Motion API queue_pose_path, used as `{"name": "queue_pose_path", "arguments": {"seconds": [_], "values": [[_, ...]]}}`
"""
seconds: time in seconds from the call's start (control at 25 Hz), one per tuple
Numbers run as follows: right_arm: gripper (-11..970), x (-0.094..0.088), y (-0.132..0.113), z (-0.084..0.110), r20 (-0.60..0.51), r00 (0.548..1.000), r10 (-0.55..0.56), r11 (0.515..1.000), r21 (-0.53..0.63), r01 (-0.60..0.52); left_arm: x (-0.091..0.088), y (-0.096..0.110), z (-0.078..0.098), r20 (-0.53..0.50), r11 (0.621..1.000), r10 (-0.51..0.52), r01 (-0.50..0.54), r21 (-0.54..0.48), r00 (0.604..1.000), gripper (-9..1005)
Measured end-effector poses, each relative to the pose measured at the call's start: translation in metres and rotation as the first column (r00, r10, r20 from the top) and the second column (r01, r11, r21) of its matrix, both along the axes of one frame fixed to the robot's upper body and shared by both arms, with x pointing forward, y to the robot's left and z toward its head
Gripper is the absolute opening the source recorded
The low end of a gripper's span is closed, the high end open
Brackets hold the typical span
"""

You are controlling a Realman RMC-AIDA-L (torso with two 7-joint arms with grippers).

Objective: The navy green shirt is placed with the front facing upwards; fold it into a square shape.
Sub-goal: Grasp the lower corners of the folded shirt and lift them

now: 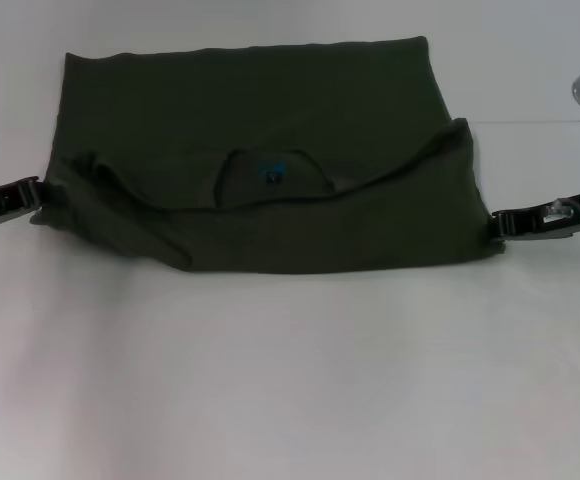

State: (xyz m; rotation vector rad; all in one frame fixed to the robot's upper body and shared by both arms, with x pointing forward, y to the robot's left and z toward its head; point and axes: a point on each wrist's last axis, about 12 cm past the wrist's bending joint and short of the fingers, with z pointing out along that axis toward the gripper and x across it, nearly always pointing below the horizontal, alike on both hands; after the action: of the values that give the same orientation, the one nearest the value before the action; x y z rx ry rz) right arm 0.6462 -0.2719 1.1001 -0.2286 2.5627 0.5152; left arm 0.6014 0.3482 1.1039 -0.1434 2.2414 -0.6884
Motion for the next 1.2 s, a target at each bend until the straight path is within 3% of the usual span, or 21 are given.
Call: {"name": "queue_pose_path", "arguments": {"seconds": [0.2, 0.48, 0.64, 0.88, 1.04, 1.2], "values": [[34, -0.006, -0.011, 0.008, -0.024, 1.0, 0.016, 1.0, 0.023, -0.015, -0.005, -0.002, 0.0, -0.023, 0.999, -0.046, 0.045, -0.012, 0.999, 37], [44, -0.034, -0.048, 0.019, -0.118, 0.993, 0.012, 0.996, 0.089, -0.001, -0.027, 0.01, 0.005, -0.117, 0.985, -0.17, 0.165, -0.054, 0.978, 37], [50, -0.052, -0.062, 0.021, -0.184, 0.982, 0.037, 0.991, 0.137, -0.012, -0.042, 0.012, 0.014, -0.19, 0.967, -0.253, 0.24, -0.088, 0.949, 36], [58, -0.079, -0.07, 0.02, -0.287, 0.951, 0.112, 0.982, 0.178, -0.062, -0.073, 0.015, 0.022, -0.29, 0.92, -0.391, 0.364, -0.144, 0.874, 37], [64, -0.094, -0.071, 0.016, -0.345, 0.923, 0.169, 0.973, 0.21, -0.1, -0.09, 0.016, 0.021, -0.33, 0.899, -0.437, 0.401, -0.176, 0.836, 37], [70, -0.105, -0.073, 0.011, -0.382, 0.906, 0.184, 0.968, 0.233, -0.098, -0.1, 0.02, 0.017, -0.351, 0.897, -0.442, 0.4, -0.189, 0.825, 36]]}}
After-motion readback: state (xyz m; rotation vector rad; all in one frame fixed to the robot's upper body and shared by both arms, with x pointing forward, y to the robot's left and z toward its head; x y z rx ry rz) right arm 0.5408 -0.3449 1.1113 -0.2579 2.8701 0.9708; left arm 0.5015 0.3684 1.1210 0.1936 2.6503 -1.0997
